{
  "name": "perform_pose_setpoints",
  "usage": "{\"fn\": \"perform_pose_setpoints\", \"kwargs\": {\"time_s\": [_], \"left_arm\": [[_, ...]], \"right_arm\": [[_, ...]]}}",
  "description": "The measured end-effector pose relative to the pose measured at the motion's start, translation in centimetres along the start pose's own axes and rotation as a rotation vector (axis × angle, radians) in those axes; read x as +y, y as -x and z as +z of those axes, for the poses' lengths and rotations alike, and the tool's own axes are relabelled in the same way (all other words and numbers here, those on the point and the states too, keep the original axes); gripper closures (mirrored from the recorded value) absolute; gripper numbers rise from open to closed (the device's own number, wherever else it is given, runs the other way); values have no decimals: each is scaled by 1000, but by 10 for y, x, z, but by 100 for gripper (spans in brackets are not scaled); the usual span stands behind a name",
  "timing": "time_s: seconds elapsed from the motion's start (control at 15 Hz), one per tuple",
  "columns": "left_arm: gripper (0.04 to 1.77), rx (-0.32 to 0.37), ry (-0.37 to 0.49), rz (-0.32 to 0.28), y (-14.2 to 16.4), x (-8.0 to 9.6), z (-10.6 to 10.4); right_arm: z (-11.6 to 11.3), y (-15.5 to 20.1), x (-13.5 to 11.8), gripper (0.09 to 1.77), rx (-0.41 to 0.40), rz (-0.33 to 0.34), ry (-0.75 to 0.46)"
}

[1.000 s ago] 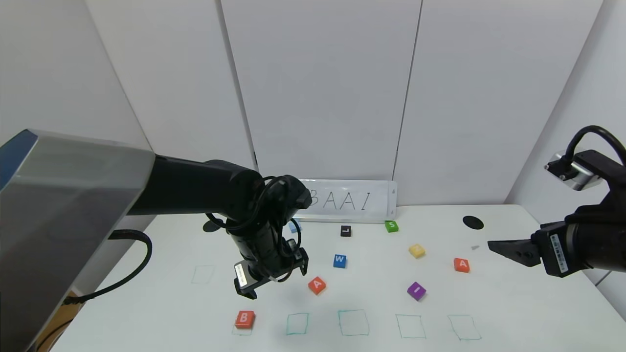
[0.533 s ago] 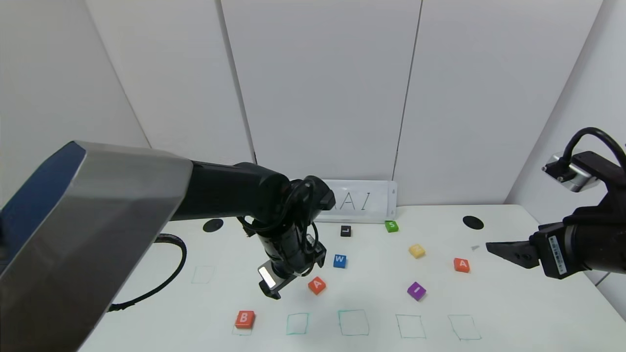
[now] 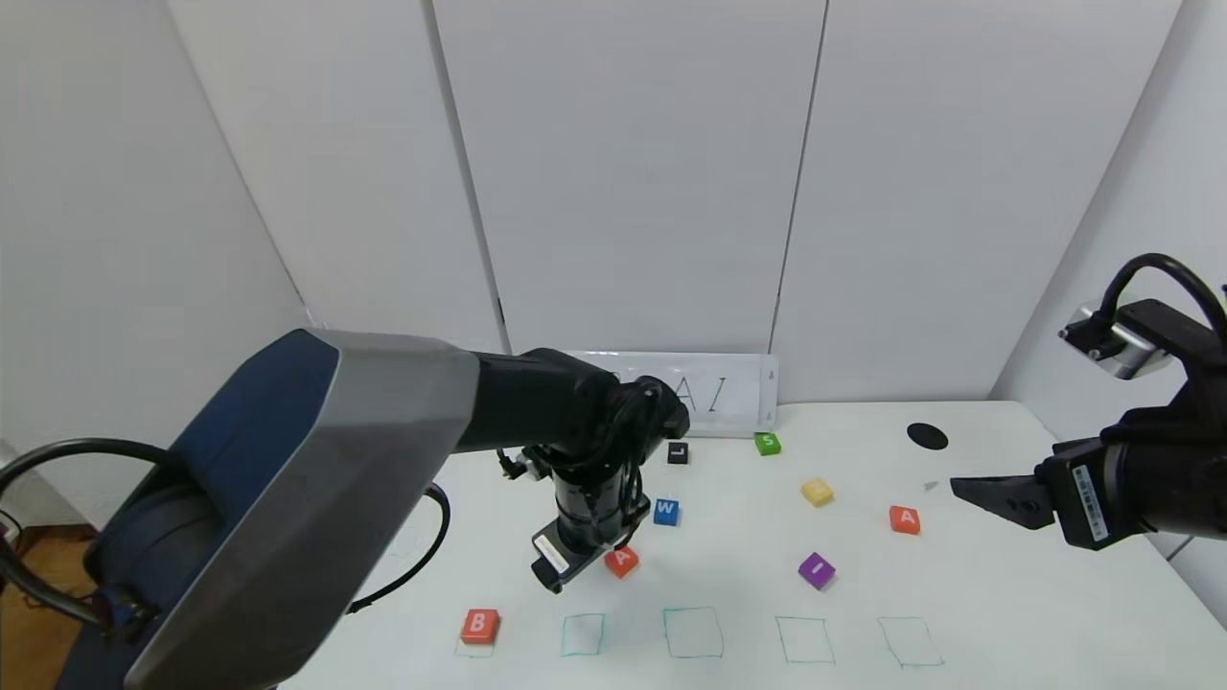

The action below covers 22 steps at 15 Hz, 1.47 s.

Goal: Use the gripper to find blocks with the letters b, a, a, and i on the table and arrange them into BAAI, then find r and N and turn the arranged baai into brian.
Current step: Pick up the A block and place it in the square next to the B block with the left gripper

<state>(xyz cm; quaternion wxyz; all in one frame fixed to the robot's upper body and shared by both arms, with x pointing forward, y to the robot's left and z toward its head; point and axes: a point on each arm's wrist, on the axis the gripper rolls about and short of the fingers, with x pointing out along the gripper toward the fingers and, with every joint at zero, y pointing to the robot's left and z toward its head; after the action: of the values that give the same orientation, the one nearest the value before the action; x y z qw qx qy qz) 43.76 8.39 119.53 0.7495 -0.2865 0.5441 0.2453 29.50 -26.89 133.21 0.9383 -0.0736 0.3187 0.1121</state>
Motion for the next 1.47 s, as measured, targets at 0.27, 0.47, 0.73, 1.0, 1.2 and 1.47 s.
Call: {"fn": "perform_pose_setpoints", "kwargs": {"time_s": [0.27,0.47,0.73,1.0,1.2,1.47], "left_arm": [[10,-19,15,30,-14,-9,-6],[9,-22,17,35,-24,-13,-10],[9,-30,17,49,-33,-13,-11],[9,-41,12,55,-36,-14,-13],[9,-64,4,62,-39,-14,-16],[9,-62,0,74,-41,-13,-17]], "right_arm": [[0,0,0,15,1,0,2],[-1,0,1,15,3,5,5],[-2,-1,3,15,7,10,11],[-3,-1,4,15,12,14,15],[-3,-1,5,15,11,15,16],[-3,-1,5,15,11,16,17]]}}
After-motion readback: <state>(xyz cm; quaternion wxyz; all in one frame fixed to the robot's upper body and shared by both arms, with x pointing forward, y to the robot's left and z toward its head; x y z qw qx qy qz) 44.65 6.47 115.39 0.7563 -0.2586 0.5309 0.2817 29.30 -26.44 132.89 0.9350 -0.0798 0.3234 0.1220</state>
